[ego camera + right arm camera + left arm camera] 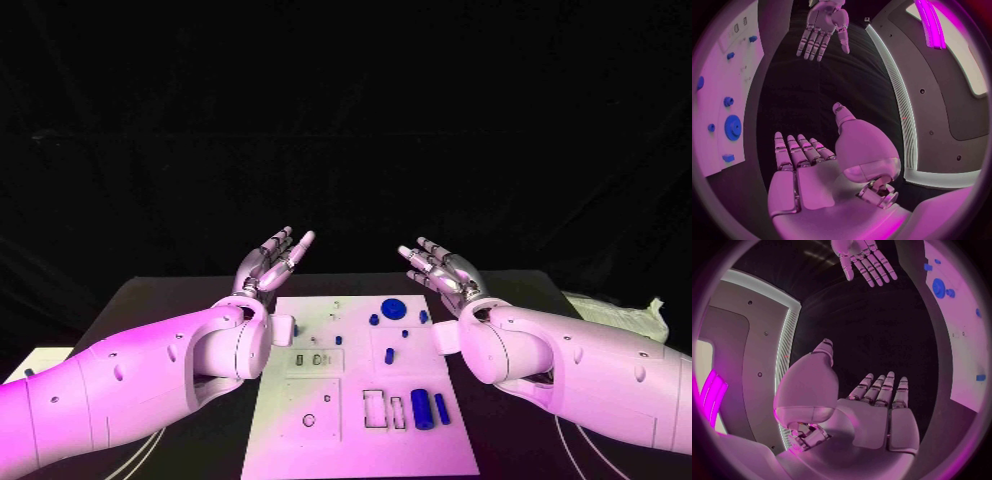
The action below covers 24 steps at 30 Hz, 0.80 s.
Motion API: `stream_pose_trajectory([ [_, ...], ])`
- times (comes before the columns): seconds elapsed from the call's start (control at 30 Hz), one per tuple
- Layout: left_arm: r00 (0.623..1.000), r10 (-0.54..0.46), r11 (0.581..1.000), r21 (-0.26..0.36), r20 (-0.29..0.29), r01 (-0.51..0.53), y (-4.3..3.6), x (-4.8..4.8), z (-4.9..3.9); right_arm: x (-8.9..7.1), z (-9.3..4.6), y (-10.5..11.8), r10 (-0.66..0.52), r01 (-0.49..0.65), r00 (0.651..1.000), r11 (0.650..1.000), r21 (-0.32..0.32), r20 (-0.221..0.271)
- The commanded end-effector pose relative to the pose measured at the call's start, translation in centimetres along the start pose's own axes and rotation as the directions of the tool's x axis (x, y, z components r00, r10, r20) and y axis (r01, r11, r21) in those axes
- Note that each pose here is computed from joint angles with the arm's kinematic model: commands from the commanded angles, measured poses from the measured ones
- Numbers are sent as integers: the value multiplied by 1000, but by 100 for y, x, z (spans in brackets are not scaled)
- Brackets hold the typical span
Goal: Assemble the parts on the task board
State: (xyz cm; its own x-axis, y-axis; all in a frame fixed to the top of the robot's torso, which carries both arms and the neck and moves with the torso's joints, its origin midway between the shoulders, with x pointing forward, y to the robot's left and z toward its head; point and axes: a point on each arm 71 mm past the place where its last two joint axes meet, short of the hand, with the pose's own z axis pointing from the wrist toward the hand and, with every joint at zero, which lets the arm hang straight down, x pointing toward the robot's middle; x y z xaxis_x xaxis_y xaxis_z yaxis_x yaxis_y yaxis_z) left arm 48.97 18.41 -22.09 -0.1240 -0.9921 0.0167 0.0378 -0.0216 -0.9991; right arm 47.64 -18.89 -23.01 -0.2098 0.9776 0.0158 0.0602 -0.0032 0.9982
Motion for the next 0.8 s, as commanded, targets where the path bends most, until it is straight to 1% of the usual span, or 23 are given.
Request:
stream_pose_trajectory([
  [0.03,997,-8,999,35,-82,11,-33,63,6,138,10,-30,-22,31,975,999,41,-223],
  [0.17,997,-8,999,35,-82,11,-33,63,6,155,19,-42,-31,48,961,997,55,-274],
  [0.3,997,-8,999,35,-82,11,-33,63,6,160,22,-46,-34,53,957,997,59,-289],
  [0.33,997,-32,999,36,-65,34,-25,-89,1,-85,90,35,-218,205,966,974,-95,-142],
  [0.47,997,-34,998,42,-65,37,-38,-139,-16,-137,101,74,-305,288,946,946,-147,-111],
  [0.5,997,-38,998,40,-70,40,-41,-153,-24,-156,105,93,-338,319,936,933,-164,-102],
  [0.6,996,-45,998,31,-81,47,-45,-164,-42,-188,110,134,-396,374,914,908,-190,-91],
  [0.73,993,-58,998,14,-104,60,-59,-169,-88,-211,116,209,-500,468,862,850,-240,-87],
  [0.77,992,-61,998,11,-109,62,-68,-173,-107,-214,118,229,-527,493,845,832,-253,-86],
  [0.8,991,-65,998,7,-115,66,-83,-178,-138,-218,122,259,-567,528,820,804,-272,-84],
])
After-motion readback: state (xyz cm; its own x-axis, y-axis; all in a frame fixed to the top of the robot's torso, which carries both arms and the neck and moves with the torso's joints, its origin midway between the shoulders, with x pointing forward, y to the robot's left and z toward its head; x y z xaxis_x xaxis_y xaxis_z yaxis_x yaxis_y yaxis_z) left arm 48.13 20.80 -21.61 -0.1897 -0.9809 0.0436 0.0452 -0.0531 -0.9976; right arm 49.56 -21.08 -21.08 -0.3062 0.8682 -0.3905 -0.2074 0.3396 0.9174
